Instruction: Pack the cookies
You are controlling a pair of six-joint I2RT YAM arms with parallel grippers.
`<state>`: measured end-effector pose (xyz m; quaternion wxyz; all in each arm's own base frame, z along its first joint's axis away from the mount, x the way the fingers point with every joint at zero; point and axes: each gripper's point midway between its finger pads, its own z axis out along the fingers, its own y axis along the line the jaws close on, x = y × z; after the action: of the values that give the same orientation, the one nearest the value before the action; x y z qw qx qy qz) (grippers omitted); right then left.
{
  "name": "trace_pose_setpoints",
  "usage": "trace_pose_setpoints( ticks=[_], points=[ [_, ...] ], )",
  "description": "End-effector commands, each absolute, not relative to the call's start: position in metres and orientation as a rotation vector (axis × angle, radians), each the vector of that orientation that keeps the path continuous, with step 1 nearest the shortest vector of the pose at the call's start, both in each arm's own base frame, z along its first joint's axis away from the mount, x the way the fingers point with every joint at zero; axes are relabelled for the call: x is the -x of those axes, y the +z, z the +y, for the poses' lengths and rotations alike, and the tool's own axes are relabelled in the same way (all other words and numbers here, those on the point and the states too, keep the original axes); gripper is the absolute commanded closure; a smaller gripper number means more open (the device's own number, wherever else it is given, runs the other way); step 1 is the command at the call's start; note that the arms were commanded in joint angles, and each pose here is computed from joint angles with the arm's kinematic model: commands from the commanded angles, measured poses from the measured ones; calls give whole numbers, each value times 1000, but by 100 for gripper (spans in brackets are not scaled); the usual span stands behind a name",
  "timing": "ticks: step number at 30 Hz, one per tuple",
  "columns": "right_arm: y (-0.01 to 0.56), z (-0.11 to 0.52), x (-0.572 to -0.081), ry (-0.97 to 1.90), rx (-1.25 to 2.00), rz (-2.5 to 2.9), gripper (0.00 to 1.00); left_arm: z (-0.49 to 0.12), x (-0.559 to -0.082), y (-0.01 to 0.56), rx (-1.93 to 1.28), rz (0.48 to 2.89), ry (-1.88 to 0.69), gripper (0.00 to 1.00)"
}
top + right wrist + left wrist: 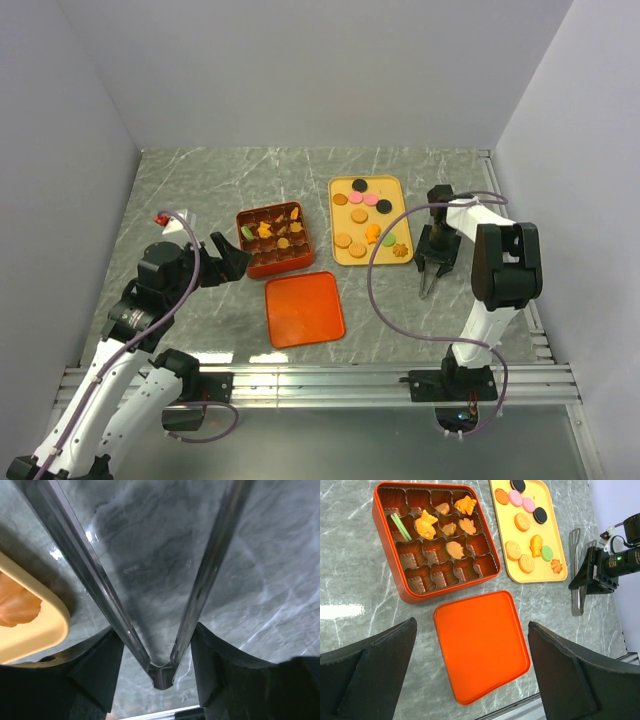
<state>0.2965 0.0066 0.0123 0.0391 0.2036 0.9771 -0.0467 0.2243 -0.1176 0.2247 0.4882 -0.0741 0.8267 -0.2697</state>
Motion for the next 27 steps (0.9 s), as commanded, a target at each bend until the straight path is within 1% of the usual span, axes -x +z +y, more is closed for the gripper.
trace_pose_setpoints(
  ticks=[1, 2, 5, 6, 7, 8, 11, 14, 15, 16, 19, 23, 24, 27],
  points=[
    [4, 5, -298, -140, -608, 3003, 37, -123, -228, 241, 149, 1966, -684, 1],
    [4, 6, -300, -132, -612, 2999, 33, -124, -229, 239, 145, 1974, -682, 0],
    [8, 4, -305, -146, -607, 2997, 26, -127, -232, 230, 145, 2018, -679, 1],
    [12, 4, -305, -147, -609, 2995, 20, -128, -235, 222, 153, 2051, -666, 1],
    [18, 4, -309, -138, -614, 2977, 11, -126, -236, 220, 167, 2068, -655, 1],
    [28, 7, -312, -113, -625, 2955, 4, -125, -238, 217, 193, 2087, -642, 1],
    [61, 15, -318, -20, -651, 2879, 3, -129, -238, 205, 274, 2201, -632, 0],
    [99, 22, -320, 57, -655, 2796, 2, -140, -237, 208, 320, 2314, -613, 0],
    [108, 23, -320, 67, -657, 2773, 2, -146, -237, 207, 298, 2337, -572, 0],
    [121, 32, -323, 130, -635, 2750, 2, -150, -241, 219, 292, 2318, -565, 1],
    [154, 49, -319, 200, -562, 2693, 1, -169, -239, 206, 261, 2389, -525, 1],
    [193, 65, -298, 259, -523, 2590, 1, -218, -224, 182, 117, 2473, -498, 1],
    [198, 66, -292, 273, -539, 2572, 0, -235, -214, 168, 48, 2521, -475, 1],
    [208, 83, -264, 395, -572, 2541, 0, -265, -200, 147, -21, 2599, -470, 1]
  ],
)
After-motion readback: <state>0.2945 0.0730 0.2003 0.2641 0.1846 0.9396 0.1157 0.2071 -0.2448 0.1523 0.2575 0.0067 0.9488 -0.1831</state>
